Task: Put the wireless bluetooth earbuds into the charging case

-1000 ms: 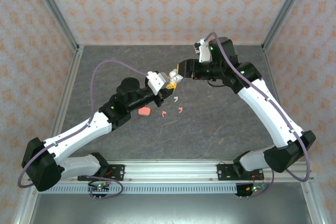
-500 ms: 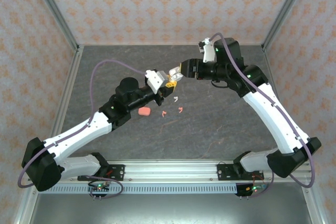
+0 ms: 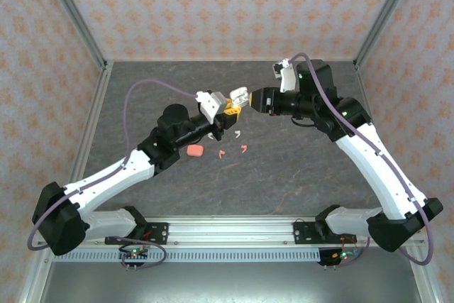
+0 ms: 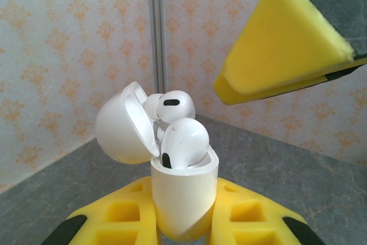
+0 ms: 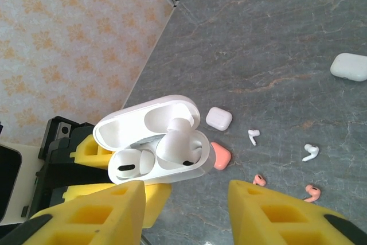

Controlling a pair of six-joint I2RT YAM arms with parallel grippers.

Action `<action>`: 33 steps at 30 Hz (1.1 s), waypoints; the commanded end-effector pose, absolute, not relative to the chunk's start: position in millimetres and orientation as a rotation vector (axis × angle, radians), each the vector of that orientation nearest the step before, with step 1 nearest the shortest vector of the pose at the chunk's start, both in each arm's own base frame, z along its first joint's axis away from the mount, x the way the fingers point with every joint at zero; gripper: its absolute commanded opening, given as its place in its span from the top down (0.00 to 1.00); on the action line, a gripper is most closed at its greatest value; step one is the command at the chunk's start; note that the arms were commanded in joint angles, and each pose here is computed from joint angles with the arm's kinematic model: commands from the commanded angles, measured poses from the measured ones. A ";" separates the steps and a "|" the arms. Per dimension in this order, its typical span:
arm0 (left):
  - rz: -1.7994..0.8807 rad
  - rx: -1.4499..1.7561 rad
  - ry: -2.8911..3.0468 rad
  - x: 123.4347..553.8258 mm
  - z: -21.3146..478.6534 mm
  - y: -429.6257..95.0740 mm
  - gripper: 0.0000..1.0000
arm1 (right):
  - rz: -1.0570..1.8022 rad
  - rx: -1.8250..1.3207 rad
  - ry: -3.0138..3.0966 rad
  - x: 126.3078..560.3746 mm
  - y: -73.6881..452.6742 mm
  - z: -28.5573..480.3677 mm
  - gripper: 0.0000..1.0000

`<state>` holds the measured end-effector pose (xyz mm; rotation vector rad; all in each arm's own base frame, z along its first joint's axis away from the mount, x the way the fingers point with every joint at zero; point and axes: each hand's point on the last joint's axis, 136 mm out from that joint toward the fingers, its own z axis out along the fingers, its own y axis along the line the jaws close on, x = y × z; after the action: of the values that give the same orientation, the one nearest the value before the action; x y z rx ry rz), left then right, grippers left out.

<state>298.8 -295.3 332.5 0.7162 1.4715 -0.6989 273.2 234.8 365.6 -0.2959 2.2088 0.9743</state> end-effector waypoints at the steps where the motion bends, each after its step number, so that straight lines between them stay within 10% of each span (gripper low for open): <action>1: -0.743 0.702 1.391 293.5 355.9 -299.9 1.00 | 0.983 -0.302 2.201 273.8 237.7 364.7 0.59; 33: -0.738 0.711 1.400 292.2 354.6 -299.0 1.00 | 0.911 -0.198 2.232 298.2 234.4 348.4 0.66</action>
<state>299.0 -296.1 331.3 0.7185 1.4739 -0.7019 291.4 238.5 355.1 -0.2335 2.2239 0.9522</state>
